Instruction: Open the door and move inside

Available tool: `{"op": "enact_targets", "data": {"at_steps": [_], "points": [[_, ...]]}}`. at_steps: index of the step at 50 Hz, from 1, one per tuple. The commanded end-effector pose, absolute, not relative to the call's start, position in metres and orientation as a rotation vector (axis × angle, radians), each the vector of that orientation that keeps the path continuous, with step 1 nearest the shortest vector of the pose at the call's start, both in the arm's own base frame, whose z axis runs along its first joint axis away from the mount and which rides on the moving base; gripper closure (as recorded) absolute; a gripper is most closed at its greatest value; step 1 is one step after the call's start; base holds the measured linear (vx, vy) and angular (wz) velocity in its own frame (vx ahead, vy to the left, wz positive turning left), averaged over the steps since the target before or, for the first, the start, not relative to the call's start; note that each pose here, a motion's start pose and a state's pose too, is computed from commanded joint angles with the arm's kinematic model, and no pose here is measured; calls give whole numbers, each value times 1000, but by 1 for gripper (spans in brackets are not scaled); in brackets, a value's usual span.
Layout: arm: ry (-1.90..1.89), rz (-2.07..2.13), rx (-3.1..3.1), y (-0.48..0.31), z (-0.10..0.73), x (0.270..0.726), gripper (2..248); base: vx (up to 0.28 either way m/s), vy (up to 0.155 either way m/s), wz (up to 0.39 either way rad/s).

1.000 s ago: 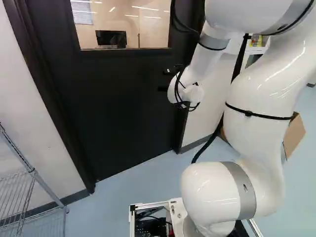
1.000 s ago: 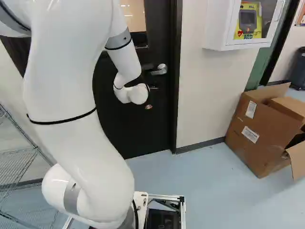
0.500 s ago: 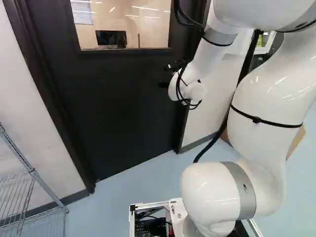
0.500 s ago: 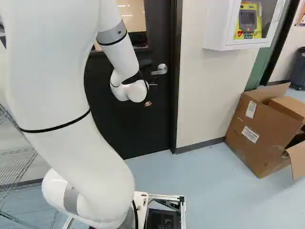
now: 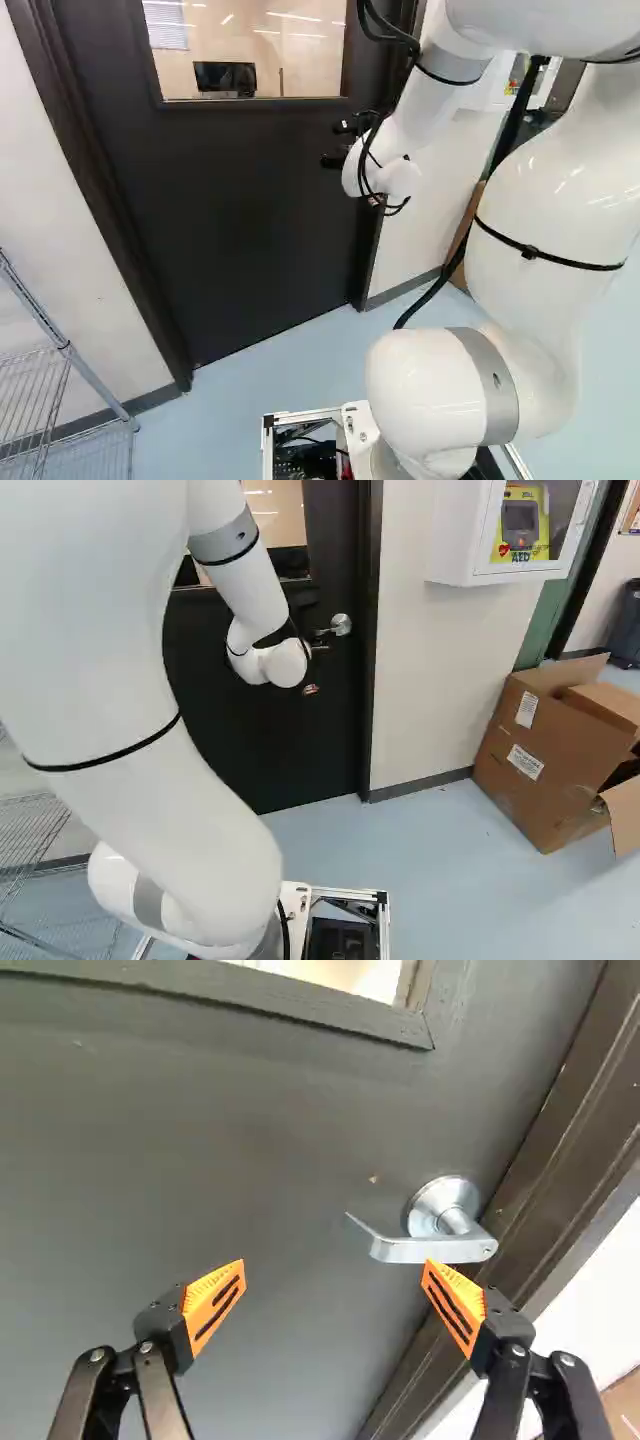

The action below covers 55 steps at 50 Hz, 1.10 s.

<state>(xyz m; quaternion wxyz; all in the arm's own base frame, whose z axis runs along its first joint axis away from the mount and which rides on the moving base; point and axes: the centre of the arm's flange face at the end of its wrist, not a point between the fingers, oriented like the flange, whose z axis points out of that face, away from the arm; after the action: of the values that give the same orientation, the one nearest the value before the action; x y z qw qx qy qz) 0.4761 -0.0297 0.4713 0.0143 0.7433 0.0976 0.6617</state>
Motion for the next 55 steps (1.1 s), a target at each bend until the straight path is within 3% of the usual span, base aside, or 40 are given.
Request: {"op": "enact_targets", "data": {"at_steps": [55], "points": [[301,2124,2234,-36,500,509,3,0,0,0]]}}
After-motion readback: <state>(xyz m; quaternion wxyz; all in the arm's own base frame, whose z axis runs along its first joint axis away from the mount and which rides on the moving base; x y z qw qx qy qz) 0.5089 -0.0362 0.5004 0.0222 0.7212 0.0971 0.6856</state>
